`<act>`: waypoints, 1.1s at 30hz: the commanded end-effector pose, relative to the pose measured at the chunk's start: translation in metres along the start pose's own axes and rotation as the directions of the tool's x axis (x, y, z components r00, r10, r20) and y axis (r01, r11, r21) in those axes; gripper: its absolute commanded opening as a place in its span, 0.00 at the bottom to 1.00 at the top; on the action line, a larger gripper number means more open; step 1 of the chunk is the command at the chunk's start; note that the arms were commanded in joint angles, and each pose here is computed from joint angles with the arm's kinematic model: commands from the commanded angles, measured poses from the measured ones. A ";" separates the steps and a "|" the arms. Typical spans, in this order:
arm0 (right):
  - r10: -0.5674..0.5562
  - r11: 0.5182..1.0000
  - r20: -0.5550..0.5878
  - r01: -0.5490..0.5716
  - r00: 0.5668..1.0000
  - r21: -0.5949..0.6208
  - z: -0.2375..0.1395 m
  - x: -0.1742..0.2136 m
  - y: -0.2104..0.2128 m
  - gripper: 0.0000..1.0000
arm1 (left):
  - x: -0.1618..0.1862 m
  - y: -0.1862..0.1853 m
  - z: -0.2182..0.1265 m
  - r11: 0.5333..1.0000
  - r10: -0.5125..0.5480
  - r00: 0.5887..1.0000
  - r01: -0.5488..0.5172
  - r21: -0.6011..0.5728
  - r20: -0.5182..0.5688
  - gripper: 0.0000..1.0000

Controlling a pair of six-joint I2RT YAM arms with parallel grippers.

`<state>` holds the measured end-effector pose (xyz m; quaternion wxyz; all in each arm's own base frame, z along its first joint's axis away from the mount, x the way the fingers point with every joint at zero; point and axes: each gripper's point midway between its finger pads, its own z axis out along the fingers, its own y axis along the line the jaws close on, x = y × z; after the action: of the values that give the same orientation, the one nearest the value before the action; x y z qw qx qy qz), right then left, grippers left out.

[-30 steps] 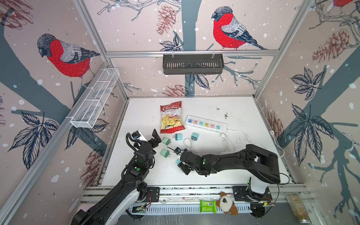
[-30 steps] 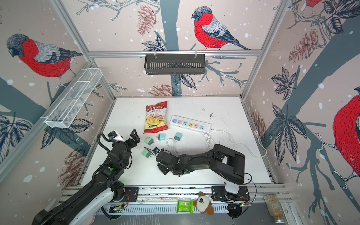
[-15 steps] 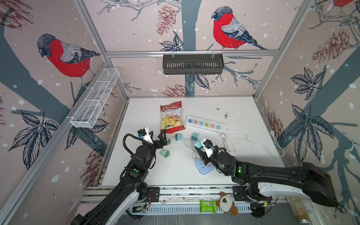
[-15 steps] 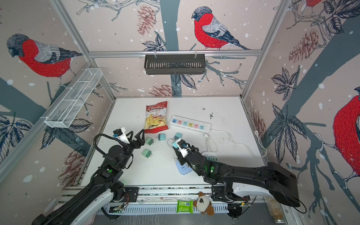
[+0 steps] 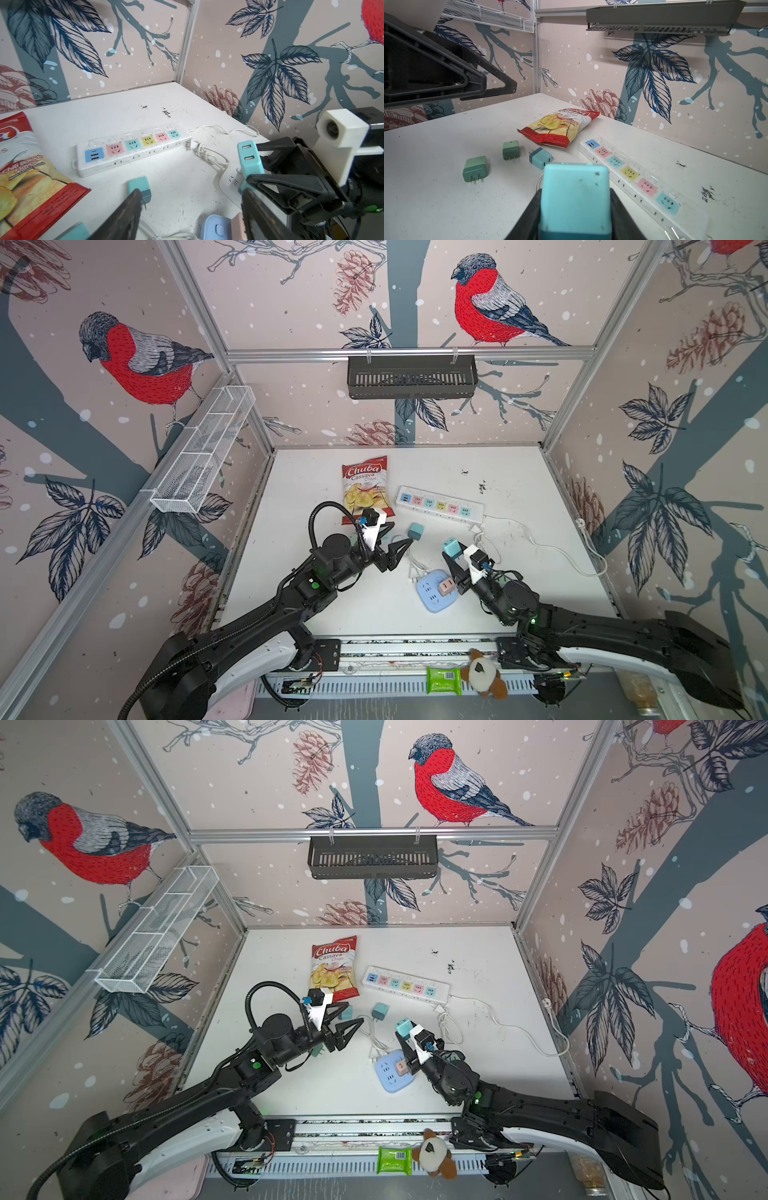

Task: Insert the plug
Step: 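Lift the teal charger with the right gripper while the left gripper approaches, then grasp the teal charger with the left gripper from the right gripper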

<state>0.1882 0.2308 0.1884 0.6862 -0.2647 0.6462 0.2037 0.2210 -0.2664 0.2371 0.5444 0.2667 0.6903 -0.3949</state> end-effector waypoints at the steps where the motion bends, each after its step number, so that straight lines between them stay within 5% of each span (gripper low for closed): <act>1: -0.025 1.000 0.076 0.024 0.997 0.011 -0.001 -0.014 -0.002 0.04 | -0.005 -0.019 0.002 0.995 0.030 1.000 -0.030 0.096 -0.001 0.75; 14: -0.071 0.997 0.069 0.072 0.995 -0.001 0.006 -0.014 0.013 0.03 | 0.028 -0.054 0.036 0.966 0.063 0.979 -0.010 0.260 -0.194 0.73; 33: -0.097 0.994 0.070 0.100 0.993 -0.050 0.010 -0.017 0.032 0.04 | 0.051 -0.054 0.057 0.974 0.052 0.948 0.021 0.225 -0.314 0.64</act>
<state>0.1756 0.2603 0.1878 0.6952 -0.3181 0.6180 0.1834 0.1950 -0.3455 0.1974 0.4004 0.3922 0.7142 -0.4193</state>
